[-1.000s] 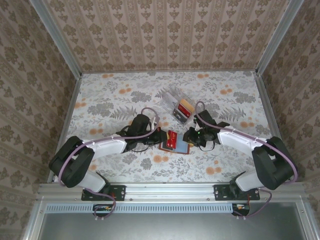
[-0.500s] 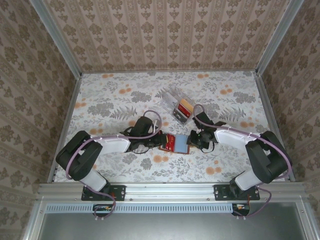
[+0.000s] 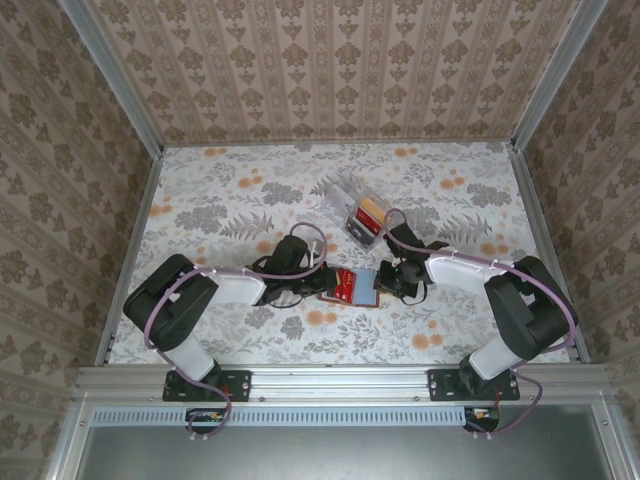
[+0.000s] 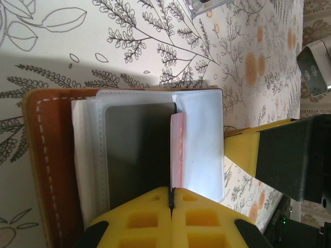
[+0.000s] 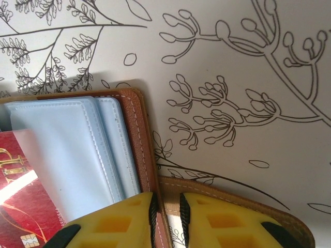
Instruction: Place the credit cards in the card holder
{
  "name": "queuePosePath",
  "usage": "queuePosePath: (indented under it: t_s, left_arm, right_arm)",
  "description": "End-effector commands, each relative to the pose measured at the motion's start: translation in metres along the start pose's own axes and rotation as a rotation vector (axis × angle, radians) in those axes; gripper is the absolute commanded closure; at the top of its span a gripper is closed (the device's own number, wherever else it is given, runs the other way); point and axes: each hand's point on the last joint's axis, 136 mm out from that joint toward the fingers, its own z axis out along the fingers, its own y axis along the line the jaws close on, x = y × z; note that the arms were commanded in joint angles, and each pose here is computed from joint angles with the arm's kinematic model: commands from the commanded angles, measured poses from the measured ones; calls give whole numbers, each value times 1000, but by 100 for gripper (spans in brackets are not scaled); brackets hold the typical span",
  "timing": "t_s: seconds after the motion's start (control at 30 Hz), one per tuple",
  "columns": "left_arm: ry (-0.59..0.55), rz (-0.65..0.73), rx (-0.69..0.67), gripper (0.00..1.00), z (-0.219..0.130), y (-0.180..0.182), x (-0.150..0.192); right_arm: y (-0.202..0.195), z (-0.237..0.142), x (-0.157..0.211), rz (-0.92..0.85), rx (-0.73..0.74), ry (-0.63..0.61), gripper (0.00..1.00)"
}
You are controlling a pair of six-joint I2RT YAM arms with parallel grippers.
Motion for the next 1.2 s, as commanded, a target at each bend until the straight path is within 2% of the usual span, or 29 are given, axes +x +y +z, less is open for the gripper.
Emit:
queuePosePath:
  t_s: [0.0, 0.6, 0.9, 1.03, 1.17]
  left_arm:
    - [9, -23, -6, 100, 5, 6, 5]
    - [-84, -60, -41, 100, -1, 9, -7]
    - [-3, -41, 4, 100, 17, -5, 5]
    - [18, -19, -30, 100, 18, -2, 8]
    - [52, 15, -66, 95, 20, -4, 10]
  right_arm:
    - [-15, 12, 8, -11, 76, 24, 76]
    - [-15, 14, 8, -7, 73, 25, 75]
    - [-13, 14, 8, 0, 62, 27, 75]
    - [-11, 14, 8, 2, 52, 27, 75]
    - [-7, 15, 7, 5, 34, 28, 75]
